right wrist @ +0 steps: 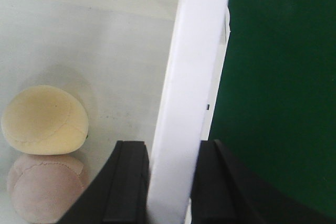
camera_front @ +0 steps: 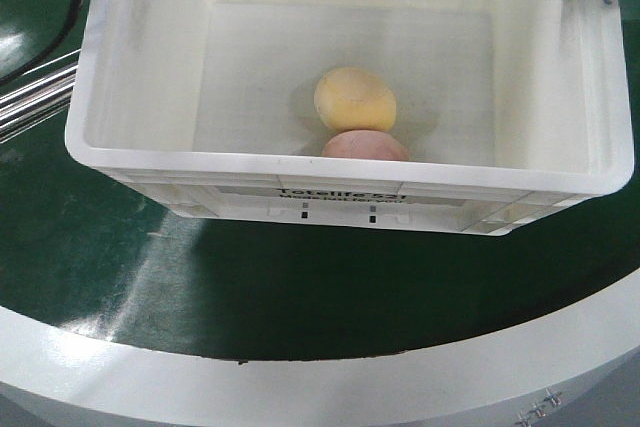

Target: Place moving items into box and shelve

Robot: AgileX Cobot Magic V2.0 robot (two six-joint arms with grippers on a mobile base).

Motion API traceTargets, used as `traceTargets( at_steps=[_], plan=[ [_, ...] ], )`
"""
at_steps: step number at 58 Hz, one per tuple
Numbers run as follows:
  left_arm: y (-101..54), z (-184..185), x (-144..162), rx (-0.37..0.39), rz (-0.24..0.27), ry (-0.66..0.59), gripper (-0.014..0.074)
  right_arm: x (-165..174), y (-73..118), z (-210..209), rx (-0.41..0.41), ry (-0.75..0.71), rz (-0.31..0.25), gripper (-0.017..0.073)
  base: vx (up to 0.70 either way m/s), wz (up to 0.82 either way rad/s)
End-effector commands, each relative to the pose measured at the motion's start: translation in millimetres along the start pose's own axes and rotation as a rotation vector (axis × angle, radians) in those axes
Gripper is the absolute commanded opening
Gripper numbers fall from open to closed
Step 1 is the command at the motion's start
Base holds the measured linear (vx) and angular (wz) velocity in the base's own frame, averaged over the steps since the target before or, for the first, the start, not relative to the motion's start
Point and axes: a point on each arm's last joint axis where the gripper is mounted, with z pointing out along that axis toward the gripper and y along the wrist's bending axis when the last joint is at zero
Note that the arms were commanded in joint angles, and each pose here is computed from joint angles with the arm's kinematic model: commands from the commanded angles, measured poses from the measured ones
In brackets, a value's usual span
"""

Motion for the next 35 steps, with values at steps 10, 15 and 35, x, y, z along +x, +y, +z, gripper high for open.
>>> traceTargets(
  at_steps=[10, 15, 35],
  plan=[
    [1.2, -41.6, -12.7, -0.017, 0.015, -0.213, 0.0, -16.1, 1.5, -35.7, 0.028, -0.213, -0.034, -0.0005, 0.0, 0.0],
    [1.2, -41.6, -12.7, -0.017, 0.015, -0.213, 0.0, -16.1, 1.5, -35.7, 0.028, -0.213, -0.034, -0.0005, 0.0, 0.0],
    [1.1, -41.6, -12.6, -0.016, 0.014, -0.213, 0.0, -16.1, 1.5, -35.7, 0.028, -0.213, -0.034, -0.0005, 0.0, 0.02]
  ],
)
